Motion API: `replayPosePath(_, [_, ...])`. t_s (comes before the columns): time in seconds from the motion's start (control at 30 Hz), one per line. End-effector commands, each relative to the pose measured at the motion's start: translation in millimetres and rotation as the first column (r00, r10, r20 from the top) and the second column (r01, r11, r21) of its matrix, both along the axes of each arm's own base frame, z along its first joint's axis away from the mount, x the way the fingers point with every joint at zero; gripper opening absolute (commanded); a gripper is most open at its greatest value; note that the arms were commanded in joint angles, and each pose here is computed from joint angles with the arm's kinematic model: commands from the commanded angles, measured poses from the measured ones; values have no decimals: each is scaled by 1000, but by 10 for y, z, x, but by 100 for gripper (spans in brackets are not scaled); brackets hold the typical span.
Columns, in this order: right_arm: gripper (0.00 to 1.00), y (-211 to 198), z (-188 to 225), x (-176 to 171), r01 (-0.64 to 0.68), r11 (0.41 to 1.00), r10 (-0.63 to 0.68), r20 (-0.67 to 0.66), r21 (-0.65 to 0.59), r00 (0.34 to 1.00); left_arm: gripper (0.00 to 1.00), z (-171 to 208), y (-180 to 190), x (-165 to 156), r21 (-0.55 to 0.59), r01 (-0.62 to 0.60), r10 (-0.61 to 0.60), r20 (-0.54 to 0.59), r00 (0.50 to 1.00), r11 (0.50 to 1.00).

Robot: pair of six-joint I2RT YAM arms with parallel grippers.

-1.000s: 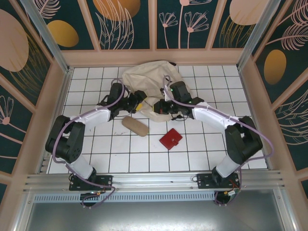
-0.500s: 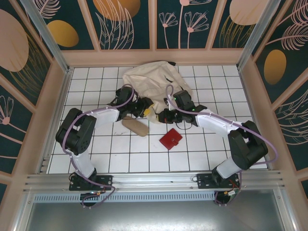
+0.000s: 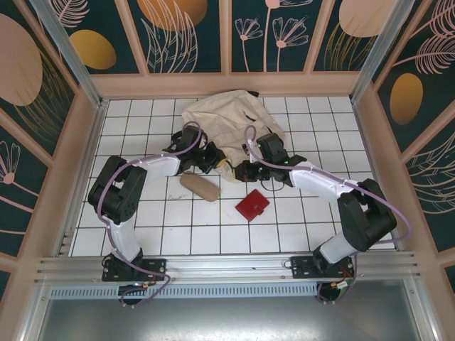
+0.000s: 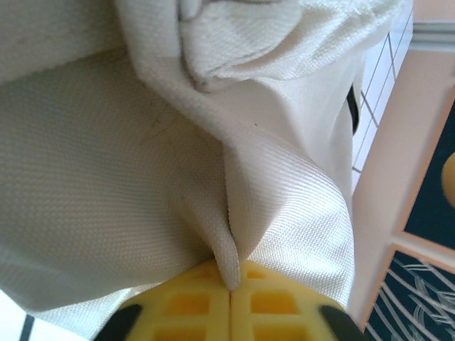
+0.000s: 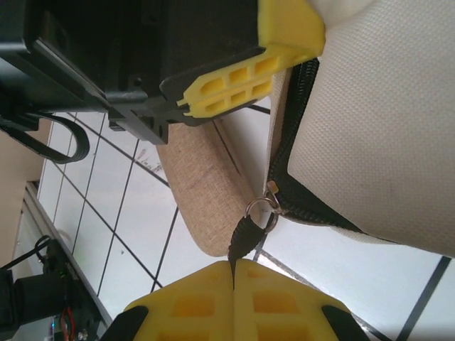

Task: Pack books, pencil case, and school supplies into a backpack

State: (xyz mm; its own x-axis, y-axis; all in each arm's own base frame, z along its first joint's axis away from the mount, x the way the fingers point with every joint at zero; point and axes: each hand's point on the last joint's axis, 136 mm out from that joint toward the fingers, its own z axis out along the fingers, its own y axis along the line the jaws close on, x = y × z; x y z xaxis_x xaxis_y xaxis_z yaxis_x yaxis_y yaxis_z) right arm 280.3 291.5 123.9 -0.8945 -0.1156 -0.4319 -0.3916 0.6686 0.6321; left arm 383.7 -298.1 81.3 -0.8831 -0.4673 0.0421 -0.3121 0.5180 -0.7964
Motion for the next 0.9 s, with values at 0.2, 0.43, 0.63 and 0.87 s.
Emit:
replayPosePath(0.2, [0,-693,-54,242,221,924,-183,147,-311,972,0,82,437,231,150,-107,94,91,991,983])
replayPosePath(0.43, [0,-898,70,345,311,875,-245,216,-371,945,0,134,766,327,200,-180,156,131,979,963])
replayPosePath(0.63, [0,-1132,123,478,411,809,-313,284,-421,906,0,218,1049,428,245,-250,212,173,962,937])
replayPosePath(0.87, [0,-1048,313,607,396,852,-307,286,-343,908,0,314,1059,456,214,-242,200,200,959,946])
